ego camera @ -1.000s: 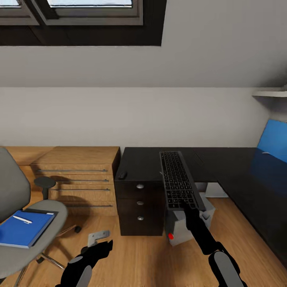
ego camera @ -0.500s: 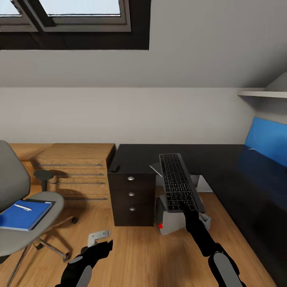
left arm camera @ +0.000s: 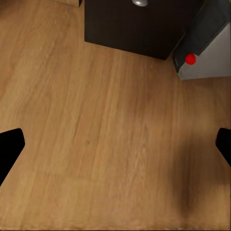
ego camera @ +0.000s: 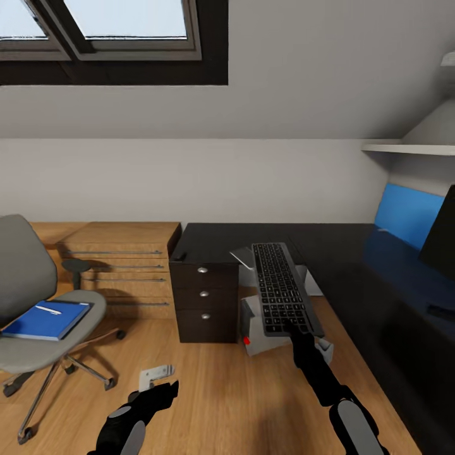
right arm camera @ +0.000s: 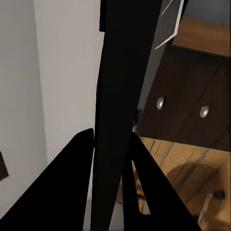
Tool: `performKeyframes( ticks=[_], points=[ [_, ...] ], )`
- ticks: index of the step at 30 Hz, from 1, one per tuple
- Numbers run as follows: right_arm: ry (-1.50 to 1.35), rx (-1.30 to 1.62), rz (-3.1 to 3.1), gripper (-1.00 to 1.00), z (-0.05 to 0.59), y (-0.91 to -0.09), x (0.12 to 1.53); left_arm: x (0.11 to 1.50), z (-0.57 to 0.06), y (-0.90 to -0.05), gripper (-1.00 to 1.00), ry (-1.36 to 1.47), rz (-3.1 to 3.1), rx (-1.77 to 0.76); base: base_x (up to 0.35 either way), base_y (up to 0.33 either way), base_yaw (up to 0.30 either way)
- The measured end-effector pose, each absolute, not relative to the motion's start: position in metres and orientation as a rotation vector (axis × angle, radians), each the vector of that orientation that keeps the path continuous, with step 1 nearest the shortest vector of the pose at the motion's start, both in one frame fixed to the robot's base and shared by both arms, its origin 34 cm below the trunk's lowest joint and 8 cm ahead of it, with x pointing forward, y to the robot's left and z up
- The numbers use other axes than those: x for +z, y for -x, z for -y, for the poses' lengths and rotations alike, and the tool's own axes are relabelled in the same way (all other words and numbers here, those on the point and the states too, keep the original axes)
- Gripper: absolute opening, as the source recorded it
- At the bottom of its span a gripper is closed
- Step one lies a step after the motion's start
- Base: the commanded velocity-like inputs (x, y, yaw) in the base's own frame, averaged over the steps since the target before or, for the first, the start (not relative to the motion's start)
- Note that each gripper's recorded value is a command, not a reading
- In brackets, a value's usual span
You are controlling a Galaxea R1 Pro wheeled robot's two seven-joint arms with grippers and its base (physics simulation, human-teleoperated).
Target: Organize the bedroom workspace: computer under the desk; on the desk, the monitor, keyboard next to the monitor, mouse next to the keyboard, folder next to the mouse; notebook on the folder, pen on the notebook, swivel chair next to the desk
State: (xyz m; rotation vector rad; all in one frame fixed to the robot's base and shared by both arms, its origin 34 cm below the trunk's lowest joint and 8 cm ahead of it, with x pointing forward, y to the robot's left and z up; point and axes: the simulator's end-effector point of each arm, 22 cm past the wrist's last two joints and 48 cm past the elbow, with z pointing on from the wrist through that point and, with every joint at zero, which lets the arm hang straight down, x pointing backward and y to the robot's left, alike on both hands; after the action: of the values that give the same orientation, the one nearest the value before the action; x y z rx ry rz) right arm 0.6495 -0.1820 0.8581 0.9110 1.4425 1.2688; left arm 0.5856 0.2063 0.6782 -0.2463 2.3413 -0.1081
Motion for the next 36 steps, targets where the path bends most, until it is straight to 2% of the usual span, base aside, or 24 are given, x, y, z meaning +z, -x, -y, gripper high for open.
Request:
performKeyframes(
  ticks=[21, 36],
  points=[
    [-0.919, 1.264, -1.436, -1.00, 0.185, -0.650, 0.858, 0.678, -0.208, -0.586, 1.00, 0.249, -2.342, -0.105, -0.319, -0.138, 0.000],
    [-0.921, 1.263, -1.435, -1.00, 0.185, -0.651, 0.875, 0.698, -0.208, -0.587, 1.00, 0.248, -2.337, -0.103, -0.029, -0.010, 0.000]
  ],
)
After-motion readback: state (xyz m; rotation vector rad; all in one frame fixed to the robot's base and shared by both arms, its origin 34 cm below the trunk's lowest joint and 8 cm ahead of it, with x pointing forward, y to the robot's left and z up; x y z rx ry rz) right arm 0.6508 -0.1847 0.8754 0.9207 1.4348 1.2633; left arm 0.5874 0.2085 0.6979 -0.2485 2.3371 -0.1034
